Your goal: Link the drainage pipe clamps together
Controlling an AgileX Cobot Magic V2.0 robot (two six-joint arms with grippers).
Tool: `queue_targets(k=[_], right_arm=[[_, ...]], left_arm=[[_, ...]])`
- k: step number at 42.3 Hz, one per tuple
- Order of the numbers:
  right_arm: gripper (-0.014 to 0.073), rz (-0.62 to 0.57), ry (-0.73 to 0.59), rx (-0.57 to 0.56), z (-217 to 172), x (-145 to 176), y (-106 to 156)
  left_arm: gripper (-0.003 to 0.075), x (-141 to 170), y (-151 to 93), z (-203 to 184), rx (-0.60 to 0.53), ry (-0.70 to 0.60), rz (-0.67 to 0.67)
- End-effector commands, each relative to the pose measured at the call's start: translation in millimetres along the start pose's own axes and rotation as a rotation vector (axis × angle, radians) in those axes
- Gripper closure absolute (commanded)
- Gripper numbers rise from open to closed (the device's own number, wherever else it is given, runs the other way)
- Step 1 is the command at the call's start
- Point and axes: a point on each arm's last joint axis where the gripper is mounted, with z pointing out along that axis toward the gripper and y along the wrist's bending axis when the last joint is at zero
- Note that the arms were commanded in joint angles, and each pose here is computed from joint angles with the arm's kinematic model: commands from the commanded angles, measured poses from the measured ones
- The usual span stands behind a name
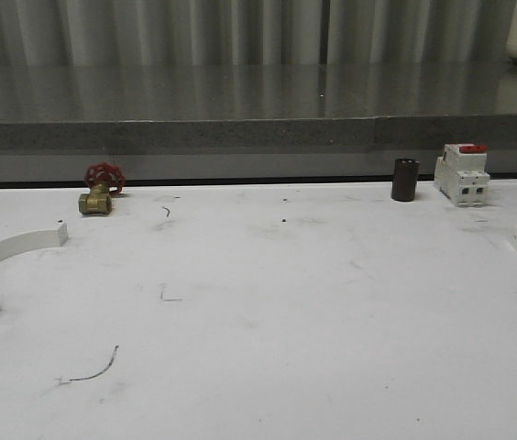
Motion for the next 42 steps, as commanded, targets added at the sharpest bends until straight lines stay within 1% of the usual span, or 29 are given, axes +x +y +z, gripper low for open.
queue_targets(k=[1, 6, 11, 13, 20, 21, 26, 28, 32, 39, 42], right_arm=[[0.0714, -0.01, -0.126, -0.005, -2, -17, 1], [0.0714, -0.01, -0.135, -0.005, -6, -41, 3], [0.0714, -0.009, -0.118, -0.004, -14, -77, 6], [0.0714, -0.009, -0.109, -0.004, -17, -94, 7], [0.0714, -0.009, -0.001, 0.004, -7, -138, 10], [0.0714, -0.009, 0.034, 0.007, -2, -143, 11], [0.0714, -0.009, 0.12, 0.013, 16, -161, 12], [0.0714, -0.009, 0.165, 0.016, 26, -163, 12], [0.0714, -0.009, 0.244, 0.021, 43, -157, 11], [0.0714, -0.008, 0.429, 0.034, 68, -137, 10], [0.0714, -0.008, 0.47, 0.037, 75, -132, 9]], left_arm=[[0.0741, -7, 1, -1, -0.011, -0.124, -0.018], [0.0741, -32, 2, -6, -0.013, -0.209, -0.058], [0.0741, -72, 5, -16, -0.014, -0.299, -0.057], [0.0741, -87, 5, -19, -0.012, -0.304, -0.057], [0.0741, -135, 8, -20, 0.001, -0.232, -0.055], [0.0741, -142, 8, -18, 0.003, -0.217, -0.055], [0.0741, -166, 9, -7, 0.013, -0.119, -0.053], [0.0741, -170, 9, -1, 0.018, -0.07, -0.053], [0.0741, -169, 9, 15, 0.023, 0.011, -0.053], [0.0741, -148, 7, 45, 0.03, 0.174, -0.055], [0.0741, -142, 7, 52, 0.031, 0.214, -0.056]])
